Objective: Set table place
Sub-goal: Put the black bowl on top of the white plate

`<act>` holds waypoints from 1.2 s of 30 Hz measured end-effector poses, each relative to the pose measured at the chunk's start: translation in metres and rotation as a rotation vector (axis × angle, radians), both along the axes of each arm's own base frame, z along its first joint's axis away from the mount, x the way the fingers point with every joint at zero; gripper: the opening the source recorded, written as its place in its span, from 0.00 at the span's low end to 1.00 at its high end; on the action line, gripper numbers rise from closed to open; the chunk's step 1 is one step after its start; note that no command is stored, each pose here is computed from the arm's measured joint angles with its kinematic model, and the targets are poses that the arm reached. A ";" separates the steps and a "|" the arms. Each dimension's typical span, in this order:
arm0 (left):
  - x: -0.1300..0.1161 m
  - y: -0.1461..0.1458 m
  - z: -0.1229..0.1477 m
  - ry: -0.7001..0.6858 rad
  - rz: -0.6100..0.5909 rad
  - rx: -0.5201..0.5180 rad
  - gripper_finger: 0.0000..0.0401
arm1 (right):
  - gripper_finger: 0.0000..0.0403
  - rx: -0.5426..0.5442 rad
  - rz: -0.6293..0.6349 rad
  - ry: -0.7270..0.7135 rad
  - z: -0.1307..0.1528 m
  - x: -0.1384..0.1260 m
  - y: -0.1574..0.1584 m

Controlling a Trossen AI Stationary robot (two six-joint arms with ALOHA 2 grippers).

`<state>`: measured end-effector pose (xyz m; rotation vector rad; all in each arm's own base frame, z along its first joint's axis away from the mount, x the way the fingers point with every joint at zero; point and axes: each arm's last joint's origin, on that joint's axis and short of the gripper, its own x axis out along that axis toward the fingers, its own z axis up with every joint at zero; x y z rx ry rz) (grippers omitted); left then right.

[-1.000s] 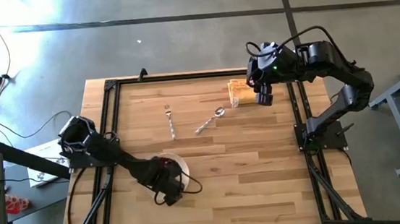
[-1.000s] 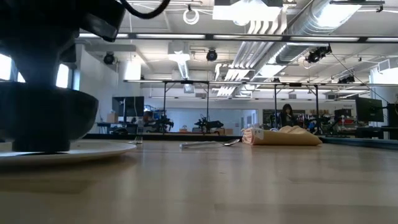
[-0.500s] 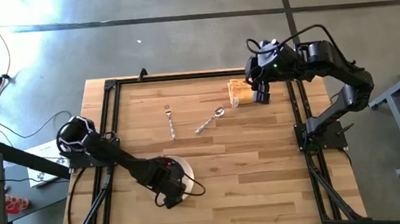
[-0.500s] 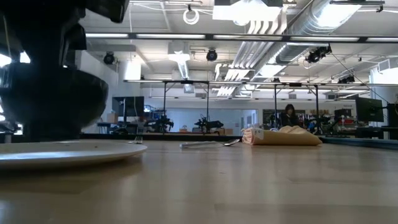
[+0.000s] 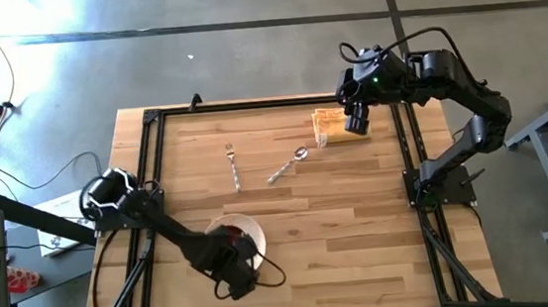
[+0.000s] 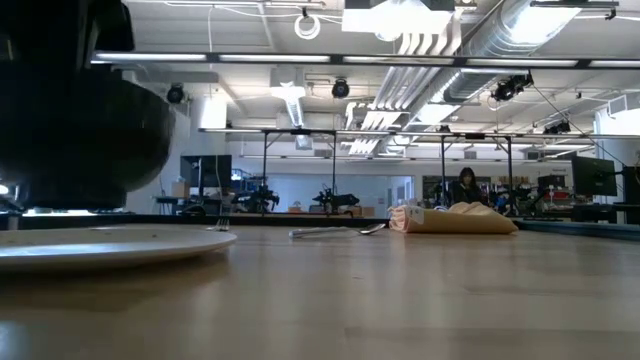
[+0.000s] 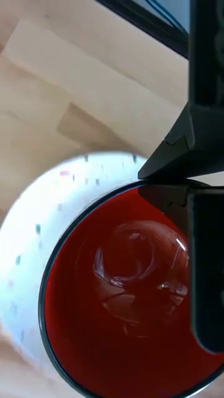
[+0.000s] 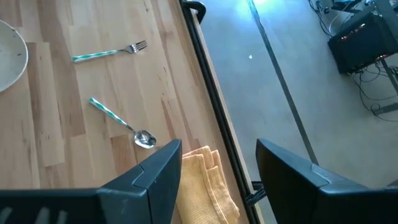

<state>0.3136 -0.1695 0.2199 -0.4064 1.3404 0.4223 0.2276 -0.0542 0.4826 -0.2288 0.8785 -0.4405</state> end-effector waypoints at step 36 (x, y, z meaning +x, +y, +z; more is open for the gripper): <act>0.001 0.000 -0.022 0.074 -0.014 0.025 0.05 | 0.49 0.022 0.033 -0.001 0.000 0.000 0.001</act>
